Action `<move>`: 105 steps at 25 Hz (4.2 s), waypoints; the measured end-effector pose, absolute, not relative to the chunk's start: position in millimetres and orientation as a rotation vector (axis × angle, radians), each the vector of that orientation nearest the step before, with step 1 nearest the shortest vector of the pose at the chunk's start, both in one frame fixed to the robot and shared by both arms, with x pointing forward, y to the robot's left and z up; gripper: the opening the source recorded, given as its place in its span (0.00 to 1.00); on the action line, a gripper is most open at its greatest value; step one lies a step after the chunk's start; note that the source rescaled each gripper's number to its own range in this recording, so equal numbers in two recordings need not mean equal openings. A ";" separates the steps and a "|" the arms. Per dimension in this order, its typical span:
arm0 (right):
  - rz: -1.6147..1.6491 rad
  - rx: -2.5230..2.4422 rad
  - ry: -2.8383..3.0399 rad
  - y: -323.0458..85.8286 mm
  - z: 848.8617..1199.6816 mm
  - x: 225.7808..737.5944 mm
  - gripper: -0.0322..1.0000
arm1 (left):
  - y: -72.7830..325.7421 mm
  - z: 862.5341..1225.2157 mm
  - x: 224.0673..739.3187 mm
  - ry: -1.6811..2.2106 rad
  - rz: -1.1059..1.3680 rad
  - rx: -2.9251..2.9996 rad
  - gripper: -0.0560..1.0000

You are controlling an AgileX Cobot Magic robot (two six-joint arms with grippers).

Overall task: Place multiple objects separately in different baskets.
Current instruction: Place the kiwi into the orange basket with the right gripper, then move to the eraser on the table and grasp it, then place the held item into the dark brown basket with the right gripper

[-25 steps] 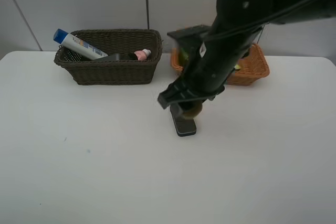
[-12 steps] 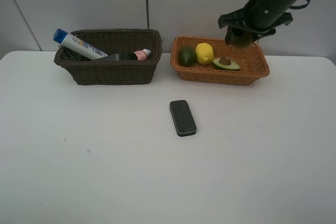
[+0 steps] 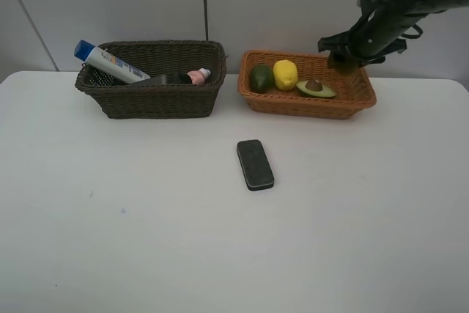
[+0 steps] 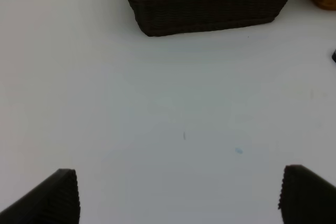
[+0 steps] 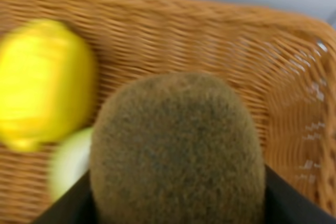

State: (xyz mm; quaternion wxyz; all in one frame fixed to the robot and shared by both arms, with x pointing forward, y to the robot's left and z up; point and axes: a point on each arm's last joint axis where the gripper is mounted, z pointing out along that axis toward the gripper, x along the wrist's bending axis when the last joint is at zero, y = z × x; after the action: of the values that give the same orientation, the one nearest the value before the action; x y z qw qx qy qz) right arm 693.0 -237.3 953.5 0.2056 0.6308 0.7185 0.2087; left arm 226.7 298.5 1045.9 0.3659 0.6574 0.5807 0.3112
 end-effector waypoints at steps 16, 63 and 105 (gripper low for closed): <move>0.394 1.995 2.093 -240.2 973.0 664.2 0.98 | 298.5 1045.9 226.7 1.493 0.800 1.690 1.00; 0.397 1.545 2.591 -51.5 878.8 550.0 0.98 | 298.6 1045.9 226.7 1.493 0.801 1.690 1.00; 1.703 1.020 1.766 -26.0 1037.8 580.8 0.30 | 298.6 1045.9 226.7 1.493 0.801 1.690 1.00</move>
State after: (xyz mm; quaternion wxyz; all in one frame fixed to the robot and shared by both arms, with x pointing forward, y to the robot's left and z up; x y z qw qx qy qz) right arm 580.8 -26.0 1037.8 0.2401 0.3726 0.6453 0.6222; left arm 226.7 298.6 1045.9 0.3656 0.6573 0.5808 0.3115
